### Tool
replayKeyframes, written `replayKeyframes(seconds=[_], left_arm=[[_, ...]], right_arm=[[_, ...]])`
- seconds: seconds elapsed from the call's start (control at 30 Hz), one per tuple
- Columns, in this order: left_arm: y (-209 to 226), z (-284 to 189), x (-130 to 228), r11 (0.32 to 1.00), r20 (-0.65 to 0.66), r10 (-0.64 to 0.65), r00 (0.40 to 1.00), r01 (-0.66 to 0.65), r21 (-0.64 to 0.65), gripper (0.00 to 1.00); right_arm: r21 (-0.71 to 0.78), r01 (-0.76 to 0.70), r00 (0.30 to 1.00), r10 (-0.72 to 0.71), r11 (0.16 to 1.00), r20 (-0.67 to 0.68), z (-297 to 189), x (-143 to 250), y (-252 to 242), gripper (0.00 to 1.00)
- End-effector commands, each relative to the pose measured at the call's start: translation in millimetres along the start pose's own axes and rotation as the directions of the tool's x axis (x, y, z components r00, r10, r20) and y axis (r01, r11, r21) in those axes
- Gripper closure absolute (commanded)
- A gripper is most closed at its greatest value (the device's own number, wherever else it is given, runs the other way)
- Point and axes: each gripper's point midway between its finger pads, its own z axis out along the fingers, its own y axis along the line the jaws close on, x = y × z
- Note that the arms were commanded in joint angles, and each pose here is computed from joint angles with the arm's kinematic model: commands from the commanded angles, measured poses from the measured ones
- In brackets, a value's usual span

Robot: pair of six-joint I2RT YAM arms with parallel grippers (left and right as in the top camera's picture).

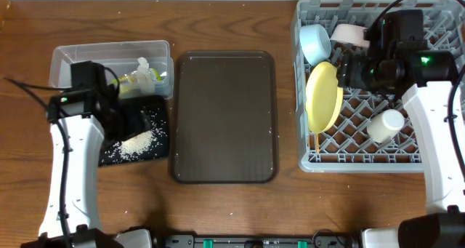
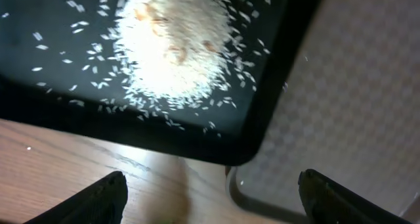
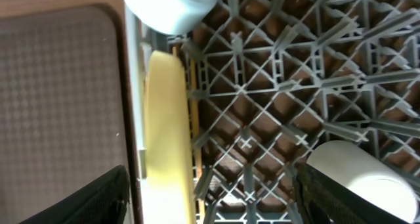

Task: Sort waste into correct bins and load items into the dishwasher rack

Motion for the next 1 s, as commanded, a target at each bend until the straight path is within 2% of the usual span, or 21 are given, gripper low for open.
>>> replayKeyframes(seconds=[0.0,0.17,0.27,0.4,0.47,0.63,0.97], left_arm=[[-9.6,-12.0,5.0,0.996,0.043,0.091,0.995,-0.092,0.016,0.14],[-15.8,-21.7,12.9,0.989,0.190,0.133,0.973,-0.142,0.033,0.13],[-16.6,-27.0,18.9,0.985,0.311,0.141,0.940,-0.165,0.055,0.13],[-13.8,-29.8,29.9,0.980,0.445,0.132,0.886,-0.185,0.077,0.13],[-12.8,-30.9,37.7,0.977,0.476,0.130,0.870,-0.194,0.088,0.13],[-12.1,-41.6,42.2,0.975,0.528,0.125,0.840,-0.204,0.094,0.13],[-11.9,-37.3,41.7,0.975,0.511,0.127,0.850,-0.201,0.091,0.13]], right_arm=[[-0.034,0.048,0.998,-0.047,0.998,0.042,-13.1,7.5,11.7,0.21],[-0.064,0.077,0.984,-0.065,0.995,0.166,-18.9,22.6,17.9,0.16],[-0.064,0.096,0.961,-0.076,0.993,0.266,-21.3,37.5,15.4,0.01],[-0.057,0.109,0.918,-0.079,0.992,0.387,-24.7,60.3,7.1,0.01],[-0.059,0.110,0.911,-0.077,0.992,0.406,-24.3,73.5,3.1,0.01],[-0.055,0.107,0.923,-0.079,0.993,0.377,-12.9,101.5,-4.9,0.01],[-0.027,0.092,0.971,-0.083,0.995,0.223,7.3,137.6,-16.0,0.01]])
